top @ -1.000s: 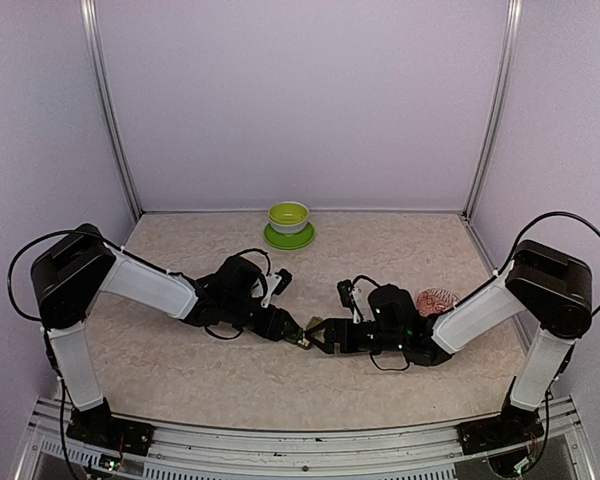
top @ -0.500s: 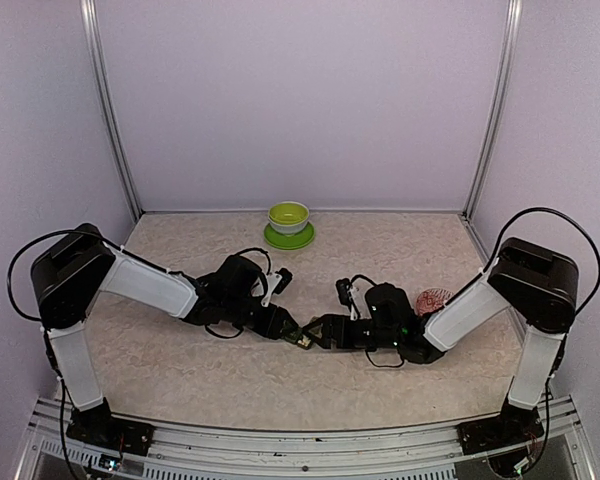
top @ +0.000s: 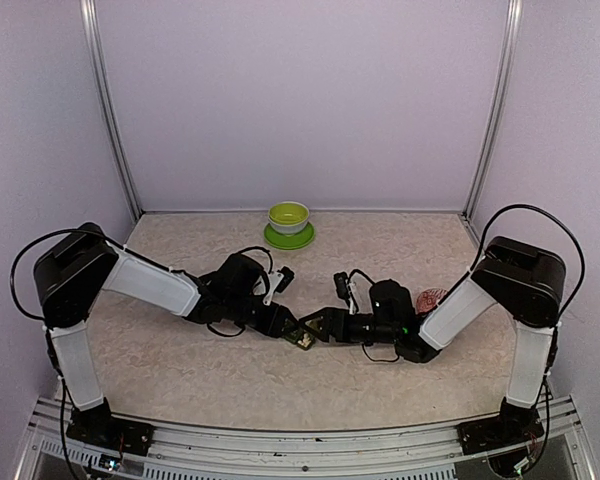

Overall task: Sort the pills into containers
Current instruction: Hold the pill container at the center of the board, then close the lid of the pill container on the pill container.

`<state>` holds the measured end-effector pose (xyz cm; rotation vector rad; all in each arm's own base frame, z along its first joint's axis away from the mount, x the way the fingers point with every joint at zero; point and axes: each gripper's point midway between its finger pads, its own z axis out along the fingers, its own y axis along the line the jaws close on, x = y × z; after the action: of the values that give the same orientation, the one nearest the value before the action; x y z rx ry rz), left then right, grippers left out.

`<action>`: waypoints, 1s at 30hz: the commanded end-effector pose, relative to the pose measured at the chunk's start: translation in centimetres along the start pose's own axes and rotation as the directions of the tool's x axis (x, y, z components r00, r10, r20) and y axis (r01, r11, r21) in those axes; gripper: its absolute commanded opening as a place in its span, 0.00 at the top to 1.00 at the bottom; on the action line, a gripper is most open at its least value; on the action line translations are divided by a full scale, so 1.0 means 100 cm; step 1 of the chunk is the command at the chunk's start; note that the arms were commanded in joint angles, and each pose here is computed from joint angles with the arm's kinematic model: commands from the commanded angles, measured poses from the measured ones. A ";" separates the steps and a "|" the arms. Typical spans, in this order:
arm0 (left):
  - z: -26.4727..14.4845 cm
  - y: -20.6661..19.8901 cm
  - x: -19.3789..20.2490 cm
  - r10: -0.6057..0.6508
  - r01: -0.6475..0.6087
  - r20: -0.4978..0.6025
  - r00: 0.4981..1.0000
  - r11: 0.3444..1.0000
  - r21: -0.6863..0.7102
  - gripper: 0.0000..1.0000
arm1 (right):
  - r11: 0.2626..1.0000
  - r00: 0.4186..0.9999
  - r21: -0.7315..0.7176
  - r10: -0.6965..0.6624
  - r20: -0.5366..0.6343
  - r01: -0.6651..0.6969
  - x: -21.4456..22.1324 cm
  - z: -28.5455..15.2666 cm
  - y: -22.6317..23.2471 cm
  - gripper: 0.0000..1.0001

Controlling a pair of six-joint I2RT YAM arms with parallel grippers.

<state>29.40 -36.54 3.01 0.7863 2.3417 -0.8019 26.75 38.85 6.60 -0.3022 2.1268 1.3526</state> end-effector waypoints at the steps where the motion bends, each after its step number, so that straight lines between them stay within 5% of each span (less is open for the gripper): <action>1: 0.011 0.019 0.057 -0.025 0.015 -0.185 0.982 0.998 -0.057 0.53 | 0.994 0.998 -0.095 -0.057 0.021 0.059 -0.010 -0.001 0.020 0.13; 10: 0.010 0.020 0.056 -0.025 0.014 -0.182 0.983 0.998 -0.066 0.53 | 0.984 0.994 -0.140 -0.110 0.010 0.111 -0.012 -0.008 0.035 0.15; 17: -0.006 0.020 0.038 -0.025 0.019 -0.105 0.994 0.998 -0.062 0.42 | 0.984 0.991 -0.112 -0.137 -0.001 0.136 -0.013 -0.011 0.035 0.14; 30: -0.007 0.025 0.044 -0.038 0.031 -0.139 0.989 0.998 -0.054 0.47 | 0.981 0.990 -0.142 -0.138 -0.022 0.134 -0.009 -0.012 0.043 0.17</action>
<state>29.36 -35.25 2.93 0.7734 2.3611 -0.8096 25.20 39.49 9.40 -0.4914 2.0375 1.4014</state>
